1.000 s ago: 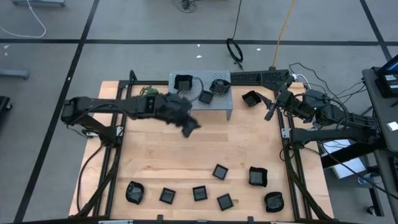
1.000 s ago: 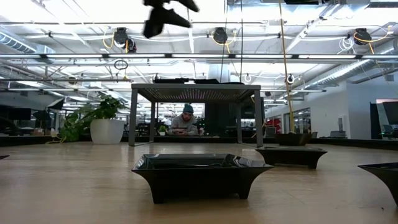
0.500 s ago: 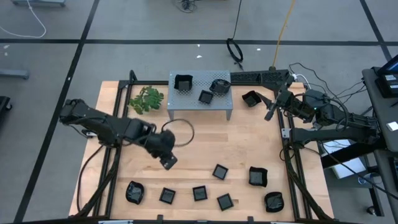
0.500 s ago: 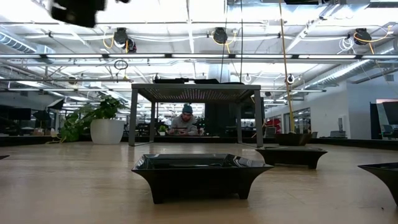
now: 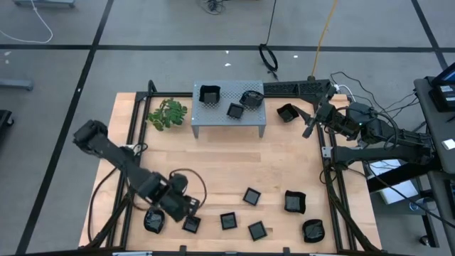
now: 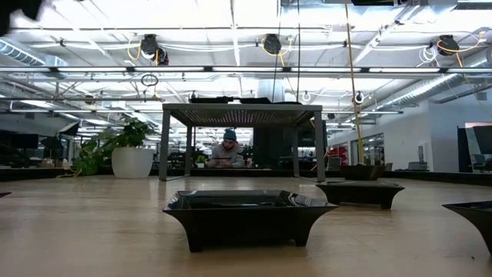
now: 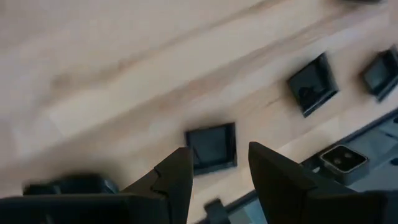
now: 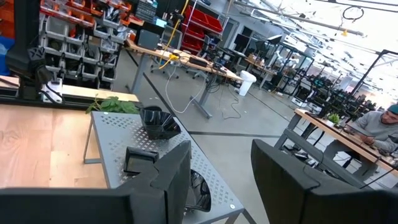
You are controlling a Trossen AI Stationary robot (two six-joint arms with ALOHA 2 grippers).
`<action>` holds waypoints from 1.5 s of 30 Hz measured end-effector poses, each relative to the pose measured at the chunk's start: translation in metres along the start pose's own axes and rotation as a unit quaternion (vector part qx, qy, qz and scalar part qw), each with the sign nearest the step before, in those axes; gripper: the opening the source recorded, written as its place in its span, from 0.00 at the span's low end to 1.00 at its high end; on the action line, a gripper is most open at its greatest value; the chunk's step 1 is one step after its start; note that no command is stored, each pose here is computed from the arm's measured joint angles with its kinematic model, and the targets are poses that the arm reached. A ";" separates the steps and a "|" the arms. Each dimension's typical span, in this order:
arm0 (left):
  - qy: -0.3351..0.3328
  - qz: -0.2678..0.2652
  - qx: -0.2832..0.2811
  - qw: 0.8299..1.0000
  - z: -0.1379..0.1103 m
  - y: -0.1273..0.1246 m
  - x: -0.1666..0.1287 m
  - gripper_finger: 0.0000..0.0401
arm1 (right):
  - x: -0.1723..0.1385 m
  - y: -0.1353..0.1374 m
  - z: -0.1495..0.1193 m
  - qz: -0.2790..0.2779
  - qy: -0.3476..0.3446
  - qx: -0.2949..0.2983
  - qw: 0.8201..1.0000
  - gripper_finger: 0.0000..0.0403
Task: Pick & Place Mini shaped plates
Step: Move the black leaf-shaped plate to the center of the table
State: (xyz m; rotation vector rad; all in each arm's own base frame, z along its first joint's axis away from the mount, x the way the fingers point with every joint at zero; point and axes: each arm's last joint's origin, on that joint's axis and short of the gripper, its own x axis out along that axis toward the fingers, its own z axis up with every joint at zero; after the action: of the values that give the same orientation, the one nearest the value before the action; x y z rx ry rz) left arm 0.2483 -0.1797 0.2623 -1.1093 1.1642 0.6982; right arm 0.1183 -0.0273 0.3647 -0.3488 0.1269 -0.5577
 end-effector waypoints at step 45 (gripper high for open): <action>0.033 0.320 -0.131 0.938 -0.065 0.036 0.105 0.36 | 0.000 0.000 0.000 0.000 0.000 0.000 1.000 0.39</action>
State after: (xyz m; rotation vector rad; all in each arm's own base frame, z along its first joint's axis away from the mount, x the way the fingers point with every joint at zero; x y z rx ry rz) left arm 0.2239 -0.2394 0.1509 -0.9676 1.5406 1.3583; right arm 0.1183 -0.0273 0.3647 -0.3489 0.1272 -0.5577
